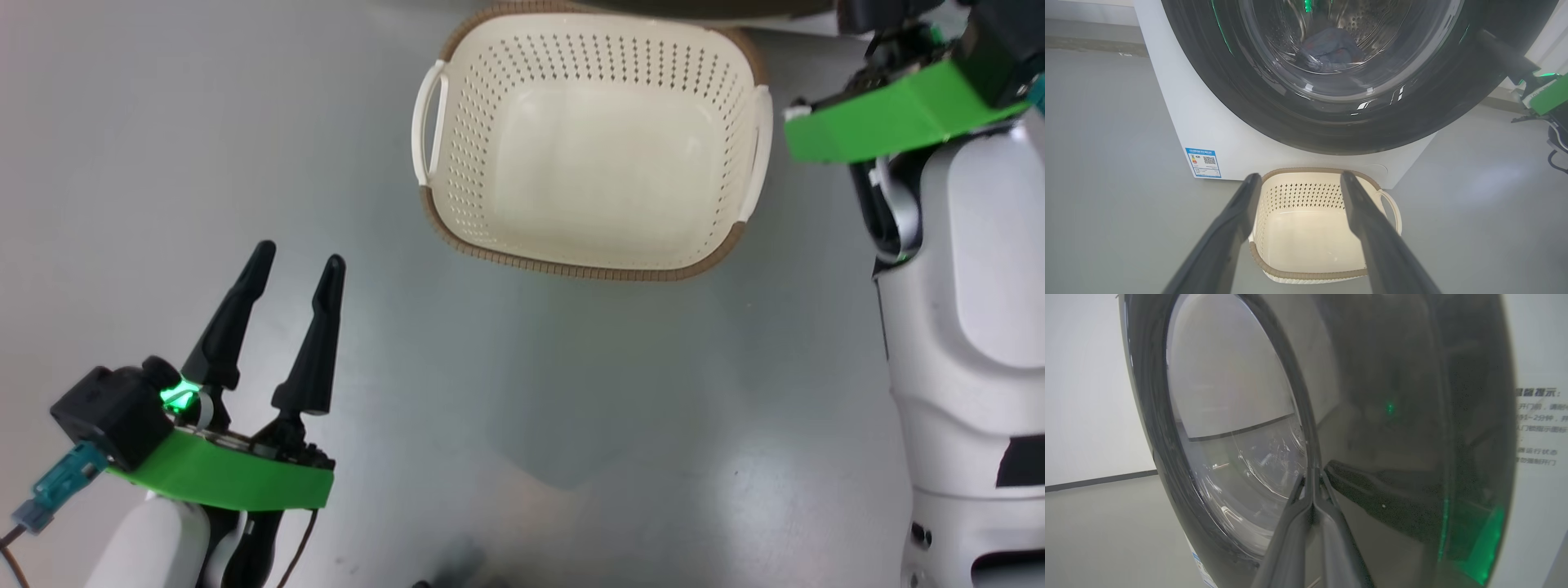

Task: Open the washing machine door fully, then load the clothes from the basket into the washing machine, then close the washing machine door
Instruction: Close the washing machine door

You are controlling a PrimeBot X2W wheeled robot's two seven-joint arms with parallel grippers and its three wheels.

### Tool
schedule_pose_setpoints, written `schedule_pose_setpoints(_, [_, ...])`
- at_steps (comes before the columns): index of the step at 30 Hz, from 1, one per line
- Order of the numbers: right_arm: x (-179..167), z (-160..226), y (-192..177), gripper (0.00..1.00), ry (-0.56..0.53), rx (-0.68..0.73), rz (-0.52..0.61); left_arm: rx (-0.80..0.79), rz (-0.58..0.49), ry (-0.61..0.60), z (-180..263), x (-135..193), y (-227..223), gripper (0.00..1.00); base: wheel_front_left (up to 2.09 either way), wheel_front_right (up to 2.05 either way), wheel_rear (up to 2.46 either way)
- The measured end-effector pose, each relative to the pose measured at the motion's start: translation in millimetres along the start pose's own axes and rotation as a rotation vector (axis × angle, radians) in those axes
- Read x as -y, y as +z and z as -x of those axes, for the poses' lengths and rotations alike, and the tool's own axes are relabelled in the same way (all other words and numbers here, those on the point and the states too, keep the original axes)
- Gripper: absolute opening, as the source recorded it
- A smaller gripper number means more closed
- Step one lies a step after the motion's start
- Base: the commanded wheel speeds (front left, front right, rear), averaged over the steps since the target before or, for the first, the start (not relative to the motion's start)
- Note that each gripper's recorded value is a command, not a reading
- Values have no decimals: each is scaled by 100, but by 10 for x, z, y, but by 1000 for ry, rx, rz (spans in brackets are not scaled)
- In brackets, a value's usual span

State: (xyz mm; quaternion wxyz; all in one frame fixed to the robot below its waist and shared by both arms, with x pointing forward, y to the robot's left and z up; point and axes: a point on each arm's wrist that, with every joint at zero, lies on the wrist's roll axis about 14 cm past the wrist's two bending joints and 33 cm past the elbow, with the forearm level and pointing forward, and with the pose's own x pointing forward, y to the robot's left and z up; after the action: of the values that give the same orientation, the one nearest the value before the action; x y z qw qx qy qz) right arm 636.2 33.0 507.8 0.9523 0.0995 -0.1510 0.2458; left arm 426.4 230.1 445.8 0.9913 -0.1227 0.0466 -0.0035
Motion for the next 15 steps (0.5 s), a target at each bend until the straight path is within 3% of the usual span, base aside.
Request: schedule_pose_setpoints(15, [244, -370, -50, 0, -33, 74, 51, -47, 11, 2, -163, -40, -214, 100, 0, 0, 0])
